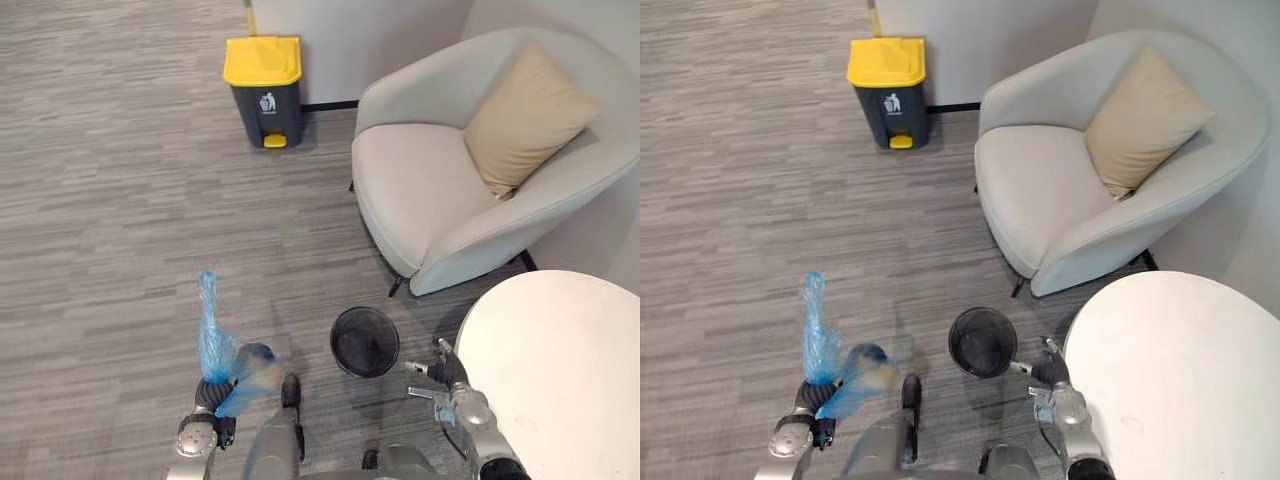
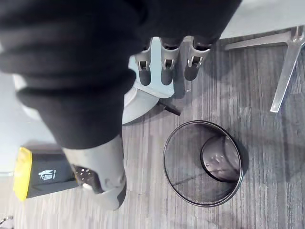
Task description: Gather rubbish on tea table into small bin, then transfer packed bag to large trash can.
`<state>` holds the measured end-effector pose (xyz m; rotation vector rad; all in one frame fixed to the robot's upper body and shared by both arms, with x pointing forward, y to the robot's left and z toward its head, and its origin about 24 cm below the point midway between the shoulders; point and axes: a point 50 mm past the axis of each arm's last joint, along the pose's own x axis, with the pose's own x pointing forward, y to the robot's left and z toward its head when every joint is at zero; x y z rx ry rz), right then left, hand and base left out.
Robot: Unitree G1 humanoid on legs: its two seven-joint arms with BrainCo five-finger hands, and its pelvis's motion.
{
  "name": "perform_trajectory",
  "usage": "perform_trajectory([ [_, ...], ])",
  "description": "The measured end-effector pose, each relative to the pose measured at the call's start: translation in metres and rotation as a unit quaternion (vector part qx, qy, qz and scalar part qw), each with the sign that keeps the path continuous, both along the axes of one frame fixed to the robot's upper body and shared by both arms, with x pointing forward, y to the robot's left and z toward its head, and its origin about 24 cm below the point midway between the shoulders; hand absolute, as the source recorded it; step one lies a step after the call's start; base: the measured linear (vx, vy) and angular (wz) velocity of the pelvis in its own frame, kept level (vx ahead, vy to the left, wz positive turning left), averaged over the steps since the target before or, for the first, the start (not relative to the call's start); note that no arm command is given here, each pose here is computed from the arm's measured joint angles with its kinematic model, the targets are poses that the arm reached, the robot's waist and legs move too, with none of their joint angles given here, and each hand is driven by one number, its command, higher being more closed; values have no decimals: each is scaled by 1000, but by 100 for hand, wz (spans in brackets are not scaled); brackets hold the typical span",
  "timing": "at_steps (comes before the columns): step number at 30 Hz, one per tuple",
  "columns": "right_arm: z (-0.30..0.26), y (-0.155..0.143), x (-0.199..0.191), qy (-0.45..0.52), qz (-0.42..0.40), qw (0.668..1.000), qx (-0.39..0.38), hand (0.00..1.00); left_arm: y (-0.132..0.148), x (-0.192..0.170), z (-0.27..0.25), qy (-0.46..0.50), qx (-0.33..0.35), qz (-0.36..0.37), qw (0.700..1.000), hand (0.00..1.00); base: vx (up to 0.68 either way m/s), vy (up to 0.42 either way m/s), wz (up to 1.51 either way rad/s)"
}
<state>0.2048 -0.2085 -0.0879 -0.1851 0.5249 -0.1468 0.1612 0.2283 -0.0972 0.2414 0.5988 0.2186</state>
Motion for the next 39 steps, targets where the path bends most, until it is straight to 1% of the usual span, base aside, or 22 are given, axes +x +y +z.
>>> perform_trajectory([
  [4, -1, -1, -4, 0, -17, 1000, 3, 0, -9, 10, 6, -19, -6, -17, 1000, 100, -261, -96, 84],
  [5, -1, -4, -4, 0, -25, 1000, 3, 0, -13, 19, 11, -35, -8, -24, 999, 100, -172, -47, 85],
  [8, -3, -11, -11, 7, -42, 999, -4, 0, -13, 13, 8, -25, -9, -23, 999, 100, -140, -4, 80],
  [12, -9, -20, -24, 25, -70, 997, -3, 0, -13, 26, 13, -40, -7, -28, 999, 100, -53, 92, 81],
  [14, -11, -17, -24, 28, -75, 997, 5, 0, -10, 25, 12, -33, -1, -30, 999, 100, -25, 112, 48],
  [19, -16, -21, -29, 45, -90, 995, 7, 0, -7, 11, 2, 5, 11, -40, 999, 100, -53, 97, 9],
  [31, -17, -21, -29, 52, -91, 994, 8, 0, -3, 0, -2, 20, 19, -38, 999, 100, -83, 60, -3],
  [35, -24, -24, -43, 74, -99, 992, 7, 0, -3, -8, -5, 30, 18, -36, 999, 100, 113, 121, 46],
  [38, -25, -27, -44, 82, -99, 992, 5, 0, -4, -9, -6, 32, 15, -34, 999, 100, 253, 162, 55],
  [39, -29, -26, -49, 92, -100, 991, 6, 0, -3, -3, -3, 24, 17, -36, 999, 100, 272, 82, 81],
])
